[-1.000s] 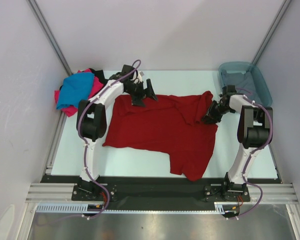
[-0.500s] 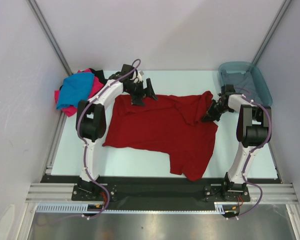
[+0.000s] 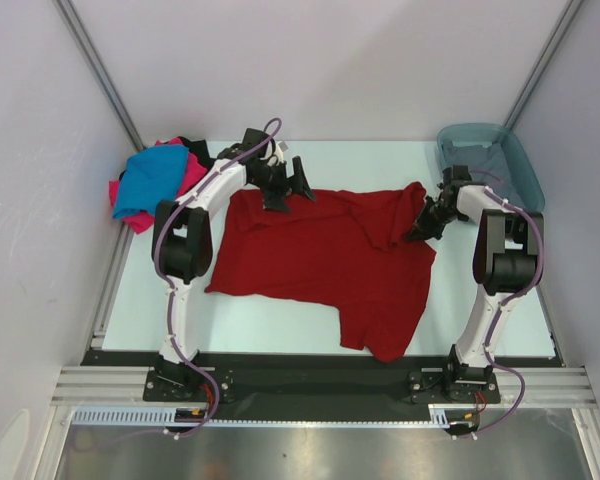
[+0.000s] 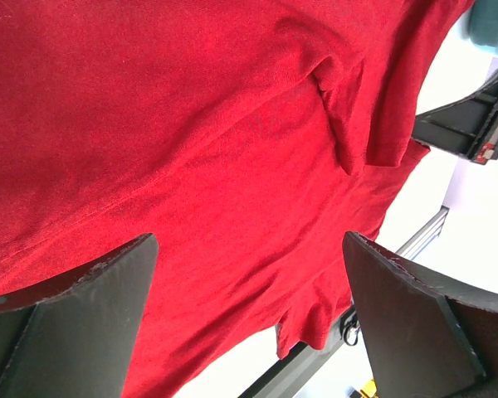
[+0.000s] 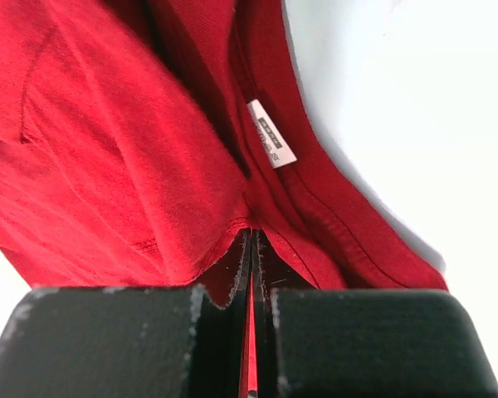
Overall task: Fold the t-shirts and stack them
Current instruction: Fold the tshirt
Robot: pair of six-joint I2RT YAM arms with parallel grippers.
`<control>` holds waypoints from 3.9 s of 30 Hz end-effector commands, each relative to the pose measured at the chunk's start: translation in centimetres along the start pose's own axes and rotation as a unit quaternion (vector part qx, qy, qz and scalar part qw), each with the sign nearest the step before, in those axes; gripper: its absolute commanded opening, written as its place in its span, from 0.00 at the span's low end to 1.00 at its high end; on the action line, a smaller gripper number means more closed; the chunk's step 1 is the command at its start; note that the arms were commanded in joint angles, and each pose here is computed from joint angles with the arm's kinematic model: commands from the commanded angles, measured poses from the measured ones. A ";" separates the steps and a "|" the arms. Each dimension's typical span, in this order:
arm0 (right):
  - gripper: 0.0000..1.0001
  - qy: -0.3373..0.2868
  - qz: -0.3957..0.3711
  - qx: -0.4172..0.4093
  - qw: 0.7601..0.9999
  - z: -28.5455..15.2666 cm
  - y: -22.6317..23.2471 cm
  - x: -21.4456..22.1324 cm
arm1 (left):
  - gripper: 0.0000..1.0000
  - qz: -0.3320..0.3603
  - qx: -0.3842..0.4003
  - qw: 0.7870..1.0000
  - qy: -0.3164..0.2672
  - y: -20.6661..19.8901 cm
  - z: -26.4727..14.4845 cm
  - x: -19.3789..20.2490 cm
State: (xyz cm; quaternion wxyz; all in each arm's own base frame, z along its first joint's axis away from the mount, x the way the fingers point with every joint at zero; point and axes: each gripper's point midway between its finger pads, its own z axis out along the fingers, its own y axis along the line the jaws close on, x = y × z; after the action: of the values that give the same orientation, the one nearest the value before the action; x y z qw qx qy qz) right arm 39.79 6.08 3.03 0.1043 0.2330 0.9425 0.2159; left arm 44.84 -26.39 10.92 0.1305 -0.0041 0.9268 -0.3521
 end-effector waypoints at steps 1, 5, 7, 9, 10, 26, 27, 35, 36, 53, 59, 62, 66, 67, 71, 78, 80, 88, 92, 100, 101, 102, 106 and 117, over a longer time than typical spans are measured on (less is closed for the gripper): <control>0.00 -0.050 -0.038 0.002 0.998 -3.9 1.9 -2.0 | 1.00 0.020 0.013 0.999 -0.022 -1.6 -2.0 -0.8; 0.00 -0.062 -0.051 0.016 0.997 -6.3 2.3 -2.1 | 1.00 0.017 0.013 1.000 -0.021 -1.5 -1.8 -0.9; 0.00 -0.067 -0.055 0.032 0.996 -7.1 2.0 -2.2 | 1.00 0.017 0.014 1.000 -0.021 -1.5 -1.7 -0.9; 0.00 -0.073 -0.061 0.047 0.994 -8.4 1.9 -2.2 | 1.00 0.016 0.016 1.000 -0.021 -1.5 -1.5 -1.0; 0.00 -0.074 -0.061 0.051 0.994 -8.6 1.8 -2.2 | 1.00 0.016 0.017 0.999 -0.021 -1.5 -1.5 -1.0; 0.37 -0.035 -0.011 0.006 0.999 -3.0 1.7 -1.3 | 1.00 0.020 0.013 0.999 -0.022 -1.6 -1.9 -1.0; 0.37 -0.032 -0.008 0.004 0.999 -2.6 1.7 -1.5 | 1.00 0.020 0.011 0.999 -0.022 -1.5 -2.1 -0.9; 0.37 -0.011 -0.001 -0.010 1.000 -0.3 1.6 -0.9 | 1.00 0.020 0.005 1.000 -0.023 -1.3 -2.5 -0.8; 0.38 -0.009 0.001 -0.012 1.000 -0.1 1.6 -0.8 | 1.00 0.021 0.005 0.999 -0.024 -1.3 -2.6 -0.8; 0.30 0.029 0.012 -0.029 0.999 2.4 1.5 1.2 | 1.00 0.018 0.002 1.000 -0.022 -0.9 -2.7 -0.7; 0.18 0.033 0.013 -0.020 0.999 2.8 1.0 1.4 | 1.00 0.017 0.004 1.000 -0.020 -0.9 -2.6 -0.6; 0.06 0.034 0.011 -0.020 0.999 2.9 0.9 1.4 | 1.00 0.016 0.004 1.000 -0.020 -0.8 -2.6 -0.7; 0.00 0.021 -0.006 -0.017 1.000 1.6 1.4 0.9 | 1.00 0.015 0.006 1.000 -0.020 -0.9 -2.6 -0.7; 0.00 0.014 -0.013 -0.012 1.000 1.1 1.6 0.7 | 1.00 0.015 0.006 1.000 -0.019 -0.9 -2.5 -0.7; 0.00 -0.013 -0.042 -0.003 0.999 -2.0 2.7 0.0 | 1.00 0.012 0.010 1.000 -0.019 -0.9 -2.3 -0.7; 0.00 -0.041 -0.063 0.020 0.997 -7.2 3.6 0.2 | 1.00 0.010 0.019 1.000 -0.019 -1.0 -1.7 -1.0; 0.00 -0.048 -0.066 0.028 0.996 -8.3 3.7 0.1 | 1.00 0.007 0.020 1.000 -0.020 -1.0 -1.6 -1.1; 0.00 -0.014 -0.045 0.103 0.994 -8.7 0.6 2.1 | 1.00 0.001 0.028 0.999 -0.015 -0.8 -0.9 -1.1; 0.42 0.017 -0.033 0.123 0.992 -7.4 -0.7 3.3 | 1.00 -0.001 0.029 0.999 -0.013 -0.8 -0.8 -1.1; 0.65 -0.039 -0.048 0.147 0.987 -8.6 -0.3 0.2 | 1.00 0.001 0.027 0.999 -0.017 -0.8 -0.9 -1.5; 0.65 -0.062 -0.056 0.131 0.988 -9.3 1.0 -1.2 | 1.00 0.003 0.026 0.999 -0.019 -0.6 -1.0 -1.7; 0.65 -0.065 -0.061 0.115 0.989 -9.4 1.8 -1.6 | 1.00 0.004 0.020 1.000 -0.023 -0.4 -1.2 -1.9; 0.65 -0.077 -0.091 0.038 0.992 -8.8 5.7 -4.4 | 1.00 0.006 -0.026 0.998 -0.052 1.5 -2.5 -3.6; 0.64 -0.048 -0.166 -0.052 0.984 -7.6 15.0 -5.9 | 1.00 -0.042 -0.200 0.972 -0.116 10.9 -7.5 -5.9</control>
State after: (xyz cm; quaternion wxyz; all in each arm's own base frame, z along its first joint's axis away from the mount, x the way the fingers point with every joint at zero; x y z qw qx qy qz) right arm 49.07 10.63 14.82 0.1951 0.1001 0.9544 0.2026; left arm 49.31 -15.65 8.95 0.1856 -0.1010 0.9527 -0.2186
